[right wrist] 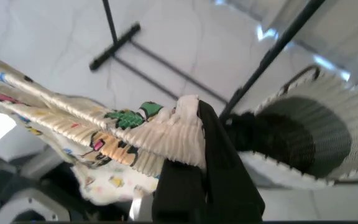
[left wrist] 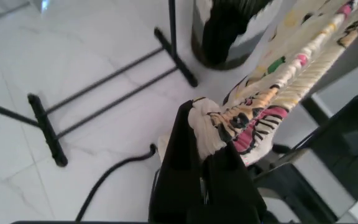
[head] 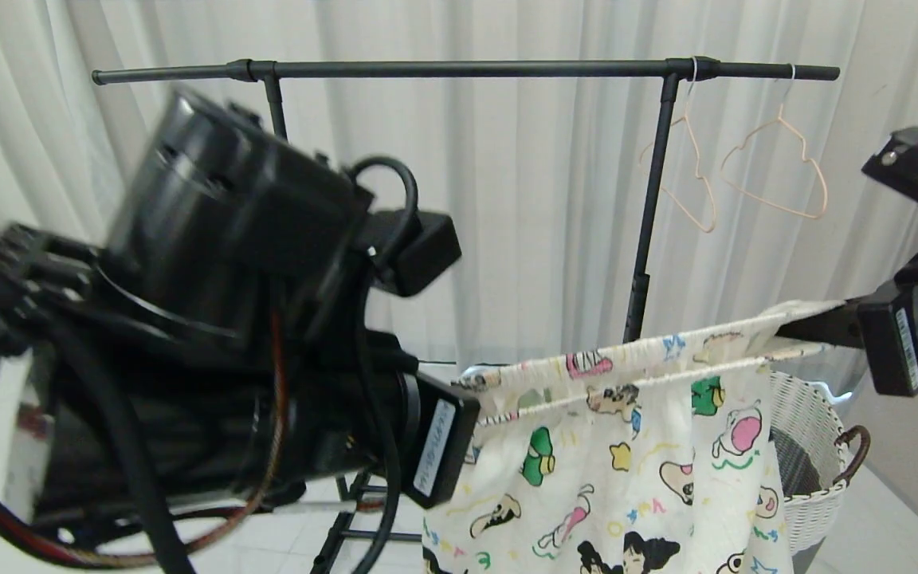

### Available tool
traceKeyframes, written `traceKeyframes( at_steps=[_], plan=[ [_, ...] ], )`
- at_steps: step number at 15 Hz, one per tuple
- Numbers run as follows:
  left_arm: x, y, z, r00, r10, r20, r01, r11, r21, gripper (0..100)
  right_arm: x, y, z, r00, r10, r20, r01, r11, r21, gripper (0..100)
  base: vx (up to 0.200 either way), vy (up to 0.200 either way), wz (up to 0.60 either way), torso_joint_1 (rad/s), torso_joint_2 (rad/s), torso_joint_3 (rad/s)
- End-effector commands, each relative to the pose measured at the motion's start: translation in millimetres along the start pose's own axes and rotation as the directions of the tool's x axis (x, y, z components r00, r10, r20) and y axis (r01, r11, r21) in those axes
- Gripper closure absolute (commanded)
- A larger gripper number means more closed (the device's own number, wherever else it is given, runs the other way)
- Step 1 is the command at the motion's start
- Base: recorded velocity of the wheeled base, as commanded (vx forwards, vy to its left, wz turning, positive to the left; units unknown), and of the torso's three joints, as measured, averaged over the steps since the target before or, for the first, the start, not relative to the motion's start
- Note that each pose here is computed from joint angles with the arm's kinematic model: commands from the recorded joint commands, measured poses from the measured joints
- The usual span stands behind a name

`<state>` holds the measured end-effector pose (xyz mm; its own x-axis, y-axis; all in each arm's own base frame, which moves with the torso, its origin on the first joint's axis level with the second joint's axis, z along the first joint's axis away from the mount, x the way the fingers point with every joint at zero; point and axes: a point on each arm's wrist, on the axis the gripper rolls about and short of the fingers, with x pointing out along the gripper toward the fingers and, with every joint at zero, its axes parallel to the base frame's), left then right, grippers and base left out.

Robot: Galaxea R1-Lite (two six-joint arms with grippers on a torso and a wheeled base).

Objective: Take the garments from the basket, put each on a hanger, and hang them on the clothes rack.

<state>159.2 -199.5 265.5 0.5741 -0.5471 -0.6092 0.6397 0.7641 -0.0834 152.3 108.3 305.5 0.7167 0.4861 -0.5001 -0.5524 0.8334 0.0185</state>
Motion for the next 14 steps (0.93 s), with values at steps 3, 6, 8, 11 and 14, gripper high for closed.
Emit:
traceKeyframes(
  at_steps=[3,6,8,11,14],
  plan=[
    [-31.2,8.3,24.4,0.991,0.06,0.116,-0.072,0.993,0.097,100,-17.9,4.8,35.9,0.996,0.027,0.084,-0.026,1.0,-0.012,100,0.0,0.0,0.0,0.0,0.0,0.0],
    [-36.7,5.8,34.3,0.979,0.054,0.199,-0.075,0.992,0.101,100,-44.3,7.4,24.3,0.997,0.063,0.044,-0.062,0.998,-0.025,100,0.0,0.0,0.0,0.0,0.0,0.0],
    [-32.6,4.0,42.6,0.969,0.034,0.244,-0.077,0.983,0.168,100,-73.6,11.8,7.2,0.986,0.167,-0.01,-0.168,0.985,-0.046,100,0.0,0.0,0.0,0.0,0.0,0.0],
    [-14.1,-1.9,57.7,0.966,-0.03,0.255,-0.033,0.971,0.237,100,-100.4,29.2,-15.9,0.922,0.363,-0.133,-0.379,0.916,-0.131,100,0.0,0.0,0.0,0.0,0.0,0.0],
    [-5.5,-5.3,72.1,0.96,-0.035,0.278,-0.033,0.972,0.234,100,-97.2,39.0,-16.7,0.895,0.413,-0.17,-0.439,0.883,-0.166,100,0.0,0.0,0.0,0.0,0.0,0.0]
  ],
)
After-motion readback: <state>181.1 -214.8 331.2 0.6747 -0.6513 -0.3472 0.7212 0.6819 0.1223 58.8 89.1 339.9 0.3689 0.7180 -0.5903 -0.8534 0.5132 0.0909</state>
